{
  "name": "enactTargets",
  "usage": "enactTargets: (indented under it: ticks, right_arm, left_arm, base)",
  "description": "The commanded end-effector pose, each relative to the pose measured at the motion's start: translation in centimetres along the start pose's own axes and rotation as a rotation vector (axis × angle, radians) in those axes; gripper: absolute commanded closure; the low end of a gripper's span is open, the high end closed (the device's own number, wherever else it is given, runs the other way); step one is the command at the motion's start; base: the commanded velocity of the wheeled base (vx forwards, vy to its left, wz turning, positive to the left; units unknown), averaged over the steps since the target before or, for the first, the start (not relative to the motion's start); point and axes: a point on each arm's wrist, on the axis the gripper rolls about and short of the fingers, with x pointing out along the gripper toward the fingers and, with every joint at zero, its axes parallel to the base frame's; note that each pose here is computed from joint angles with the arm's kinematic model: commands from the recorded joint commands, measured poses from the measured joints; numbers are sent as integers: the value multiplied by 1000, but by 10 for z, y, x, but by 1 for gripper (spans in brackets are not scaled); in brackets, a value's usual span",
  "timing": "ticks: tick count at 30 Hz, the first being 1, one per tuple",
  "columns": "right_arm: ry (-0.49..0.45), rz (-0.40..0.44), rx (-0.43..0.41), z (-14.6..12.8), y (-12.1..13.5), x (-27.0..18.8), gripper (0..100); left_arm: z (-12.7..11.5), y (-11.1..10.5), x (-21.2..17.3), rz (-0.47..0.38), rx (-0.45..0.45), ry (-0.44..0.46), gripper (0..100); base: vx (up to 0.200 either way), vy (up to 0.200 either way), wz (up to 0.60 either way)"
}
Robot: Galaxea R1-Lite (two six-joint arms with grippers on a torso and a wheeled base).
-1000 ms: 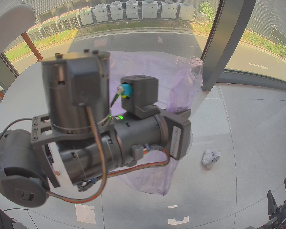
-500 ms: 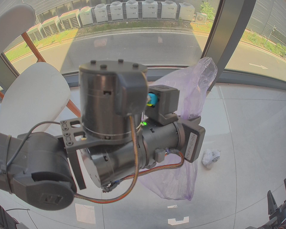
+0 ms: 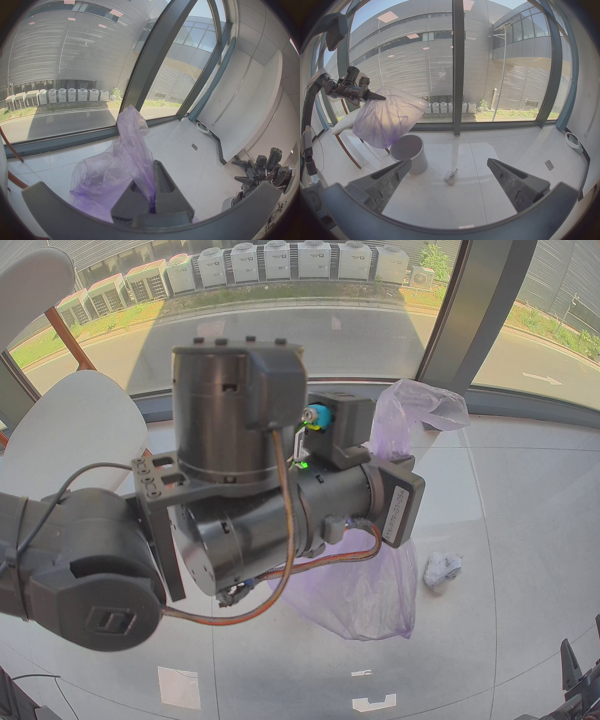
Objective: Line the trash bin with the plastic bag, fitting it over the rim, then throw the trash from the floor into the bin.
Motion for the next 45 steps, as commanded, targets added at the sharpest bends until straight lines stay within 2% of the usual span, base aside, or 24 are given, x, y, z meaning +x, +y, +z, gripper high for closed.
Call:
enactTargets:
  ticks: [1, 13, 26, 35, 41, 45]
  right_arm:
    - [1, 1, 0, -5, 0, 0, 0]
    - [1, 1, 0, -5, 0, 0, 0]
    - [1, 1, 0, -5, 0, 0, 0]
    - [1, 1, 0, -5, 0, 0, 0]
    - [1, 1, 0, -5, 0, 0, 0]
    - [1, 1, 0, -5, 0, 0, 0]
  left_arm:
    - [10, -3, 1, -10, 0, -13, 100]
    - [4, -23, 3, -59, 1, 6, 100]
    - [-1, -31, 10, -75, 5, 18, 100]
    - [-1, -45, 17, -109, 9, 15, 100]
    - [-17, -42, 20, -98, 21, 65, 100]
    - [-36, -26, 18, -59, 32, 129, 100]
  base:
    - [0, 0, 0]
    - [0, 0, 0]
    - [0, 0, 0]
    - [0, 0, 0]
    - [0, 0, 0]
    - [0, 0, 0]
